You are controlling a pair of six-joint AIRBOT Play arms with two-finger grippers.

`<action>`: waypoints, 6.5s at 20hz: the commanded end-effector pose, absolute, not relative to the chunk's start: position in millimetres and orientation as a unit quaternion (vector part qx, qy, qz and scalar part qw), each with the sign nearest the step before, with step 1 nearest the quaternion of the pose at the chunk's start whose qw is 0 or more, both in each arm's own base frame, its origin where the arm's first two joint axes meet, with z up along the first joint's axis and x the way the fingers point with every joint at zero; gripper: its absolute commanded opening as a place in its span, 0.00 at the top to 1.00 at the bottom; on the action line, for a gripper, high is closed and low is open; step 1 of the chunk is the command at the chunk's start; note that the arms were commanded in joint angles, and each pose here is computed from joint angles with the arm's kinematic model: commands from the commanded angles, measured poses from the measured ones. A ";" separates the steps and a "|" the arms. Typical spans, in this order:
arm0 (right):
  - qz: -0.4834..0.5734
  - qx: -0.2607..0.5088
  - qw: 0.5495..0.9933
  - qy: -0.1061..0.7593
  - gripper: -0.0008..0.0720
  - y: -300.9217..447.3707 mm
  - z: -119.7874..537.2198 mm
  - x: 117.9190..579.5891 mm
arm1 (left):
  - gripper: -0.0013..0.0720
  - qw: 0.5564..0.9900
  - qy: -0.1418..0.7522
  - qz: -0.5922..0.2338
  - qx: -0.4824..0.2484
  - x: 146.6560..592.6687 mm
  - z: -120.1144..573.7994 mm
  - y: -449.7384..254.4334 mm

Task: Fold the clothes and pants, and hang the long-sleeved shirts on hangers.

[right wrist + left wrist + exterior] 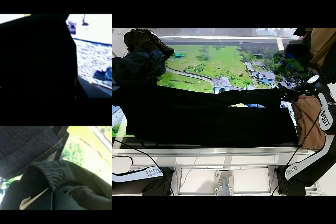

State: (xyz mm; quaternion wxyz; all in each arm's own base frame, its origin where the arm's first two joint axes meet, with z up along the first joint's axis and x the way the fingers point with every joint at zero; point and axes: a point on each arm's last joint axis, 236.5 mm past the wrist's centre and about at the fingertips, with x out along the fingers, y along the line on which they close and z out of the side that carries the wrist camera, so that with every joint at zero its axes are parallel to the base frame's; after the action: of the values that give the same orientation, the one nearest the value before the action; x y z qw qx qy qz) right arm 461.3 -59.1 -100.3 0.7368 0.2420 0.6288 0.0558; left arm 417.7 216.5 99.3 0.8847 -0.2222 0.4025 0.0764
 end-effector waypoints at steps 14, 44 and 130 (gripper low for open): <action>0.093 0.260 0.832 0.481 0.98 -83.8 26.5 519.2 | 0.96 0.886 0.395 0.070 -0.231 420.4 103.5 212.5; -0.013 0.270 0.797 0.540 0.47 -148.9 -30.6 522.0 | 0.02 0.886 0.388 0.069 -0.245 468.1 67.4 198.2; -0.136 0.134 0.823 0.535 0.47 -105.6 106.4 222.0 | 0.96 0.778 0.353 0.115 -0.508 318.1 -93.3 209.2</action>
State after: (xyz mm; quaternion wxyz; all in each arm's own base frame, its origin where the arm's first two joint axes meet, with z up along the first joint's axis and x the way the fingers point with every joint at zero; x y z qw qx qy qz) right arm 242.7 -88.0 132.6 0.8500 0.1310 0.5018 -0.0922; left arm 310.8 215.0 -93.1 0.7737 -0.5137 0.3503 0.1218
